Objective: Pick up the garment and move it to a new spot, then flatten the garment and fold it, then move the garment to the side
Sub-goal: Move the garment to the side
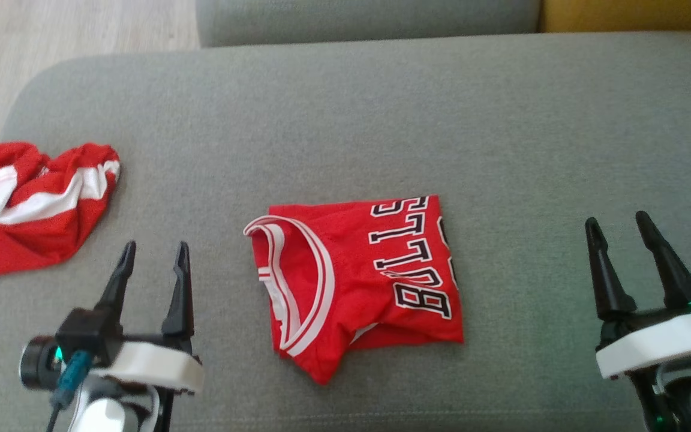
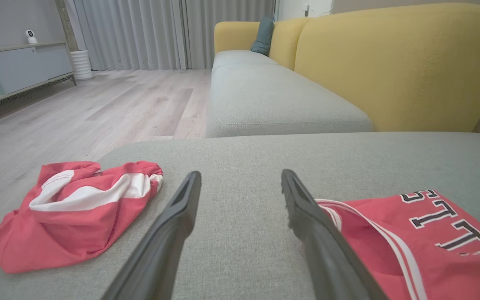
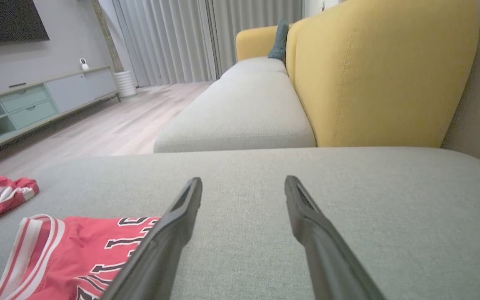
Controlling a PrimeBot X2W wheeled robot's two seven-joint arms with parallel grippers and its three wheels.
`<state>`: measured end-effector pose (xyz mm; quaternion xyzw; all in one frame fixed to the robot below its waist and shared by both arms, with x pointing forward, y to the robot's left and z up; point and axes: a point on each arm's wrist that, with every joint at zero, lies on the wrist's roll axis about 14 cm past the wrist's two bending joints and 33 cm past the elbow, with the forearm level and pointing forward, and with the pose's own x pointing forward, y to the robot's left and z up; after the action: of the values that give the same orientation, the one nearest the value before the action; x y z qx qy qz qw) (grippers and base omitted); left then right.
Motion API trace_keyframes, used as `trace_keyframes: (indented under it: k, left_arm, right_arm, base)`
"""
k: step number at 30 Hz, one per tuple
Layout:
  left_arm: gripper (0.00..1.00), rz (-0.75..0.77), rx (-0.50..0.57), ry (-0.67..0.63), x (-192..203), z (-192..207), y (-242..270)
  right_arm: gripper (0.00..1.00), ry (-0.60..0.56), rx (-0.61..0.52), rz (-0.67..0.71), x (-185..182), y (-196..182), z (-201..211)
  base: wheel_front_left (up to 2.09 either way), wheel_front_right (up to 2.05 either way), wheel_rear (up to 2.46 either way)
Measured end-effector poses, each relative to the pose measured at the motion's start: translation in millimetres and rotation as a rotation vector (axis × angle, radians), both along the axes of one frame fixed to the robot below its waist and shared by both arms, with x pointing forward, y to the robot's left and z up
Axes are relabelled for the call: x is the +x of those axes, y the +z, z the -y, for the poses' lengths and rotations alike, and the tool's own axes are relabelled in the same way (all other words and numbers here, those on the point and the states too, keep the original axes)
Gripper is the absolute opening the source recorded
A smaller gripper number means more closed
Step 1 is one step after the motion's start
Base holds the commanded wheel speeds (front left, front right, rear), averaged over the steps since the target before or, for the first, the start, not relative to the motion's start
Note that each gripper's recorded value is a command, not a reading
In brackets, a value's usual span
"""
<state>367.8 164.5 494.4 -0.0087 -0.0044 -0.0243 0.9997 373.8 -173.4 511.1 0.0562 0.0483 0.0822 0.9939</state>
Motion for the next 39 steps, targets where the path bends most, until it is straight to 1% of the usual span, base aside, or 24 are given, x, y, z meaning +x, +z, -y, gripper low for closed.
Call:
trace_keyframes:
  k: [4,8,11,13,18,20,21,22,23,25,28,31,32,36,39]
  left_arm:
    - [1.00,0.031,0.001,0.015,12,-4,7]
    - [1.00,0.059,0.001,0.023,24,-8,13]
    - [1.00,0.049,-0.004,0.041,27,-12,9]
    - [1.00,0.036,-0.010,0.046,28,-13,3]
    - [1.00,0.028,-0.014,0.059,34,-16,-1]
    - [1.00,0.027,-0.011,0.068,35,-20,-1]
    - [1.00,0.027,-0.010,0.071,36,-21,-1]
    - [1.00,0.028,-0.010,0.074,37,-21,-1]
    - [1.00,0.029,-0.011,0.077,37,-22,-1]
    - [1.00,0.034,-0.006,0.082,39,-23,0]
    - [1.00,0.041,-0.007,0.079,41,-22,2]
    - [1.00,0.049,-0.009,0.060,45,-16,3]
    - [1.00,0.049,-0.009,0.060,45,-16,3]
    - [1.00,0.066,-0.016,0.031,52,-7,7]
    - [1.00,0.079,-0.017,0.001,58,3,8]
  right_arm:
    - [1.00,0.046,-0.005,-0.090,6,-26,-13]
    - [1.00,0.147,-0.003,-0.185,17,-56,-45]
    - [1.00,0.221,0.012,-0.263,25,-79,-70]
    - [1.00,0.259,0.027,-0.332,25,-98,-83]
    - [1.00,0.344,0.015,-0.530,12,-147,-108]
    - [1.00,0.367,0.031,-0.552,13,-150,-117]
    - [0.93,0.377,0.032,-0.565,15,-151,-120]
    - [0.43,0.384,0.038,-0.573,17,-151,-123]
    - [0.00,0.387,0.036,-0.579,18,-152,-123]
    - [0.00,0.389,0.035,-0.600,20,-153,-122]
    - [0.00,0.397,0.016,-0.587,20,-149,-119]
    - [0.00,0.395,-0.042,-0.556,22,-144,-106]
    - [0.00,0.395,-0.042,-0.556,22,-144,-106]
    - [0.00,0.349,-0.157,-0.474,34,-126,-68]
    - [0.00,0.299,-0.214,-0.396,43,-104,-43]
  base:
    - [0.00,0.00,0.00]
    - [0.00,0.00,0.00]
    - [0.00,0.00,0.00]
    - [0.00,0.00,0.00]
    - [0.00,0.00,0.00]
    - [0.00,0.00,0.00]
    - [0.00,0.00,0.00]
    - [0.00,0.00,0.00]
    - [0.00,0.00,0.00]
    - [0.00,0.00,0.00]
    - [0.00,0.00,0.00]
    - [0.00,0.00,0.00]
    - [0.00,0.00,0.00]
    - [0.00,0.00,0.00]
    - [0.00,0.00,0.00]
